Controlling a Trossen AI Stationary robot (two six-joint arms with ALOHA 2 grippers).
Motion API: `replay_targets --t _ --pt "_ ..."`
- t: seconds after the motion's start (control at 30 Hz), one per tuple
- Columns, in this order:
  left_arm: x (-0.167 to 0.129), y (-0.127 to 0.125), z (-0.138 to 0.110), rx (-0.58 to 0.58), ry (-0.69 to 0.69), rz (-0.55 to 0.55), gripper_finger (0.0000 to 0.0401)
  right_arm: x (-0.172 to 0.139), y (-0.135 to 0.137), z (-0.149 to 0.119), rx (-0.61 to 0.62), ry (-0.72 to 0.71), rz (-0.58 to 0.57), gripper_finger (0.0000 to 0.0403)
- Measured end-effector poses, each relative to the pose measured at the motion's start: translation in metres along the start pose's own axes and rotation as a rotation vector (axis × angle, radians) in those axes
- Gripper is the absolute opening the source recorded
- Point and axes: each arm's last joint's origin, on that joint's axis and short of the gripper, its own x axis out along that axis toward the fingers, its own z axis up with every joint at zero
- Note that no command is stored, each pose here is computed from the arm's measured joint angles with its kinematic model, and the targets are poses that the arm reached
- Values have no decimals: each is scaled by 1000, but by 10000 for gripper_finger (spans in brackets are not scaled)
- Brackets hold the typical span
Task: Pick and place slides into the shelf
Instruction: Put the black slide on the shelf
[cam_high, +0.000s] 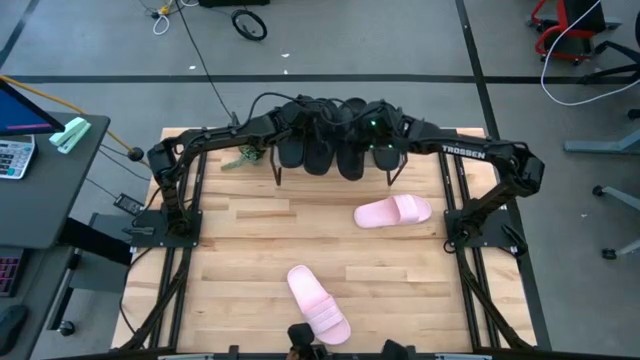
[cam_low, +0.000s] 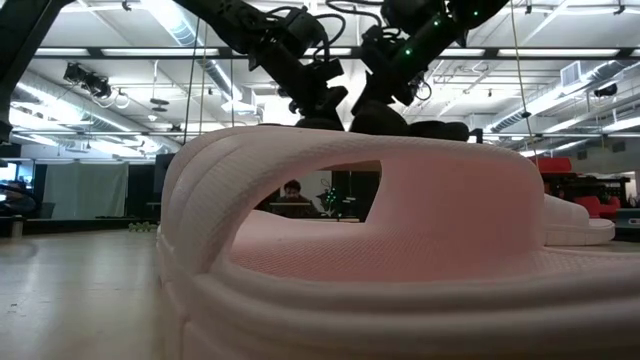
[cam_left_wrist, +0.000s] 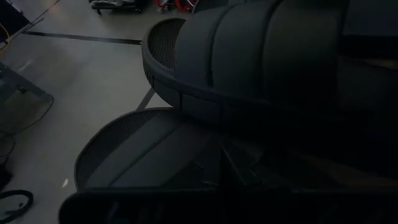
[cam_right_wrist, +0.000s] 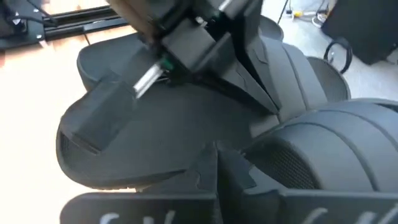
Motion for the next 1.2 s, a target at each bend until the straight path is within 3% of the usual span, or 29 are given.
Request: replay_targets --t 0.3,0.77,1.2 --pt "0 -2 0 5 6 1 0 12 -4 -10 2 93 -19 0" --pt "0 -1 -3 10 39 19 0 12 -10 -24 35 224 -150 0" --pt "-2 -8 -2 24 48 21 0 12 -12 -22 65 195 -142 0"
